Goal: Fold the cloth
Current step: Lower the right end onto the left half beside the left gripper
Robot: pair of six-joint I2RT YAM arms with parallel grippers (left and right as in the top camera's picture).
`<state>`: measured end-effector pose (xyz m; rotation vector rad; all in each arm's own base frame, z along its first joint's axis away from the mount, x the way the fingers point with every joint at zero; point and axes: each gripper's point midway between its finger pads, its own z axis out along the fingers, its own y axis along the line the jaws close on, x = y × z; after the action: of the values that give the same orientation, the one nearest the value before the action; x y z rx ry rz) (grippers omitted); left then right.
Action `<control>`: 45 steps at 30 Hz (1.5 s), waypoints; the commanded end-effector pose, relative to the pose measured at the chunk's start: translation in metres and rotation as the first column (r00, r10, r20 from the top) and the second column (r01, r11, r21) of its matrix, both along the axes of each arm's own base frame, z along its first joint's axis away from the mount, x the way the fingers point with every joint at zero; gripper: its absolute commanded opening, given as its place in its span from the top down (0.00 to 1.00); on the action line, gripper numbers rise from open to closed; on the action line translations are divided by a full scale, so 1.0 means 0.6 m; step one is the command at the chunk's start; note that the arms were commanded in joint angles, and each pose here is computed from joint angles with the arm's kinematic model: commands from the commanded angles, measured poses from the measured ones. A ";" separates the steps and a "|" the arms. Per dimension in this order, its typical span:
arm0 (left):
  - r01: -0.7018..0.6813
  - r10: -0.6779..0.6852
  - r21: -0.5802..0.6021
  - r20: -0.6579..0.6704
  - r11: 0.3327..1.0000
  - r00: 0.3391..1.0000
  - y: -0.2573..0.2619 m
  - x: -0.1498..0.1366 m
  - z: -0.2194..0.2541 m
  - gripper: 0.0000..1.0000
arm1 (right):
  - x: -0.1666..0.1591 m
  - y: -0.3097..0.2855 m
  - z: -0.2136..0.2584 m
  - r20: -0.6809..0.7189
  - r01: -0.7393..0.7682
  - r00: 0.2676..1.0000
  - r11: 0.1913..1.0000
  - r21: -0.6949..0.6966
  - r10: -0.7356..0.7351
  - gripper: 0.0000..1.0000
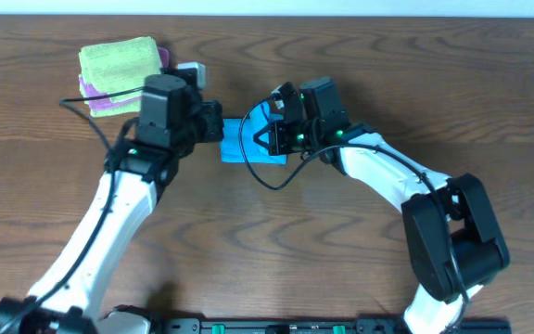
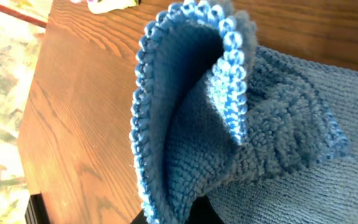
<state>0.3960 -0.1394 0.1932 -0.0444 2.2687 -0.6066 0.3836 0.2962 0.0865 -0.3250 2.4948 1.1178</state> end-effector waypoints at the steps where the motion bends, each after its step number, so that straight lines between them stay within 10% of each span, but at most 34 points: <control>1: -0.027 0.028 -0.003 0.080 1.000 0.996 0.029 0.000 0.057 0.94 | 0.008 0.012 0.025 0.058 -0.006 0.998 1.000 0.004 0.006 0.99; 45: 0.011 -0.004 -0.043 0.163 0.999 0.987 0.047 -0.076 0.147 0.94 | 0.005 0.085 -0.043 0.066 -0.019 0.998 1.000 0.021 0.017 0.99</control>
<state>0.3515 -0.1117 0.2631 -0.0374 2.1459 -0.6432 0.3881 0.3381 0.0645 -0.3662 2.4201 1.1041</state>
